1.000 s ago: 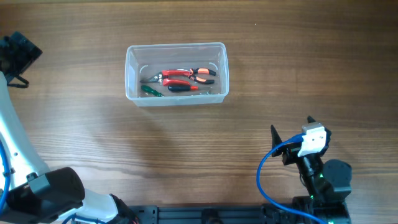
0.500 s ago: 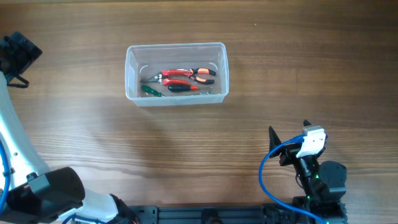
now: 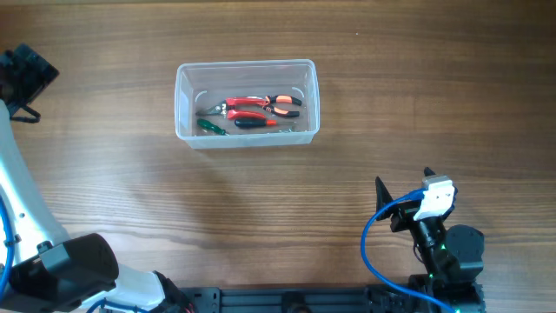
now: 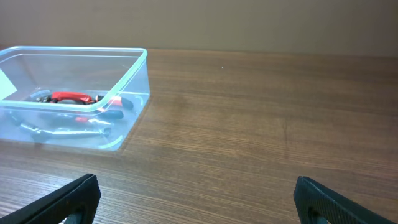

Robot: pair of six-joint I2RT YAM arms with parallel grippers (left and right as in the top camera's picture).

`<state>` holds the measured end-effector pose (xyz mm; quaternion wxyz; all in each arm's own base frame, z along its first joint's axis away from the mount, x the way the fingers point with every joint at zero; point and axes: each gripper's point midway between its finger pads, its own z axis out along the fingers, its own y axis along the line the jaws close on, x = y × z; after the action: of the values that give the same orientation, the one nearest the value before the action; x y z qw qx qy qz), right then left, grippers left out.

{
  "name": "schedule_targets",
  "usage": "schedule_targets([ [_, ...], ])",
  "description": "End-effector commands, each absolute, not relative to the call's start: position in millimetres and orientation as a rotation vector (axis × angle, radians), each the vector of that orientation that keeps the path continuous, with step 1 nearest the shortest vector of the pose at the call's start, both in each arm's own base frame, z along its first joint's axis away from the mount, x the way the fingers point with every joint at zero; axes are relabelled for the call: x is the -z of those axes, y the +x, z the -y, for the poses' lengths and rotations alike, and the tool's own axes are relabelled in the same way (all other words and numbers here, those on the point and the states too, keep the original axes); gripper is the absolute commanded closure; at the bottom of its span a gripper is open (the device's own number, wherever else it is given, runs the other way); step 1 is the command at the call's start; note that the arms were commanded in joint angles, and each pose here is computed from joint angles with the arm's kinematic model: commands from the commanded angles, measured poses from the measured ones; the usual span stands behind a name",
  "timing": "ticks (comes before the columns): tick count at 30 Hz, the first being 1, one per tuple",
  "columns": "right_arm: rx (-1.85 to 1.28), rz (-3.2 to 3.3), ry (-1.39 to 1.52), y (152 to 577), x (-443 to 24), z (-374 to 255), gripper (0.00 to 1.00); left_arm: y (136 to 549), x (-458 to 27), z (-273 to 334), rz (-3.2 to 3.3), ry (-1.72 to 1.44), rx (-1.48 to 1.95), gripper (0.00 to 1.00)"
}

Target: Pack container

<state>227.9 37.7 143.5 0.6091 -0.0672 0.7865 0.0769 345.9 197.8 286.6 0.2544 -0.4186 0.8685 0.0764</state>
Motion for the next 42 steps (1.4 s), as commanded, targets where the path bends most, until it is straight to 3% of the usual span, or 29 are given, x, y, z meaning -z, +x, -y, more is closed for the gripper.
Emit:
schedule_targets([
  [1, -0.187, -1.792, -0.176, 227.0, -148.1, -41.0, 0.00, 346.0, -286.6, -199.2, -2.365, -1.126, -0.208, 0.00],
  [14, -0.188, -1.792, -0.176, 227.1, -148.2, -41.0, 0.00, 348.2, -288.4, -193.3, -2.368, -1.105, -0.202, 0.00],
  [24, -0.188, -1.792, -0.176, 227.0, -148.1, -41.0, 0.00, 329.1, -283.3, -64.1, -2.520, -0.706, -0.091, 0.00],
  [32, -0.188, -1.792, -0.176, 227.0, -148.1, -41.0, 0.00, 349.5, -308.1, -18.8, -2.039, -0.479, 0.034, 0.00],
  [42, -0.187, -1.792, -0.176, 227.1, -148.1, -41.0, 0.00, 280.4, -241.6, -19.1, -1.756, -0.442, 0.134, 0.00],
])
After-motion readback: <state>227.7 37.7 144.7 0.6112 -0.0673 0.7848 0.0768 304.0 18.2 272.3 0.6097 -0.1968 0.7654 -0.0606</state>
